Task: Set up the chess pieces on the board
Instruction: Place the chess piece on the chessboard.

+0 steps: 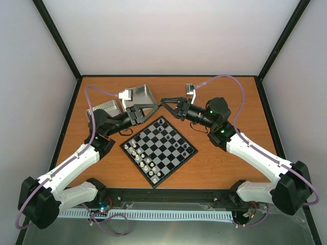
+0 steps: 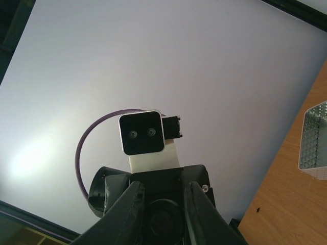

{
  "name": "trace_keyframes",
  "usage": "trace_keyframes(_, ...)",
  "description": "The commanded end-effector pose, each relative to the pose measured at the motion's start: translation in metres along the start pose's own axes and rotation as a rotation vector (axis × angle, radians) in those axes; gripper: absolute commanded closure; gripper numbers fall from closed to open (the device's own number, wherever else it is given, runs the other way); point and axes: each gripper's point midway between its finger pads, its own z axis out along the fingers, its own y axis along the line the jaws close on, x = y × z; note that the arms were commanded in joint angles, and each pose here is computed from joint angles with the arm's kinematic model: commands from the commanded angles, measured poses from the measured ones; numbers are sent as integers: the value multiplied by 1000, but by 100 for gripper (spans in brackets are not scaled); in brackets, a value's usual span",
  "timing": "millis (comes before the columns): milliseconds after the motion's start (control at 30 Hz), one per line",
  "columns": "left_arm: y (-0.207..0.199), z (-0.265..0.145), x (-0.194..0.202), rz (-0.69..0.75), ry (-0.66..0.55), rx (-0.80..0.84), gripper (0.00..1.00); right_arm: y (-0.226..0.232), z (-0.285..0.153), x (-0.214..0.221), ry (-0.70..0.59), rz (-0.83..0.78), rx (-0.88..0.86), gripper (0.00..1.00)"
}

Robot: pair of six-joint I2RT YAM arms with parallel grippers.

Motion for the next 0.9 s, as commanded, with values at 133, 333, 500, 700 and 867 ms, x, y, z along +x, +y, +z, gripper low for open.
trace_keyframes(133, -22, -3, -4, -69, -27, 88, 64, 0, 4, 2, 19, -90, -8, 82)
trace_keyframes(333, -13, -4, -5, -63, -47, 62, 81, -5, 3, 4, 19, -80, 0, 82)
trace_keyframes(500, -6, -8, -13, -7, -103, -4, 91, -15, 0, 7, 16, -76, 30, 79)
trace_keyframes(700, 34, -13, -14, 129, -72, -279, 93, -43, -16, -3, -62, -109, 219, 34)
trace_keyframes(867, 110, -34, 6, 215, 110, -662, 95, -85, -54, -12, -154, -151, 509, 27)
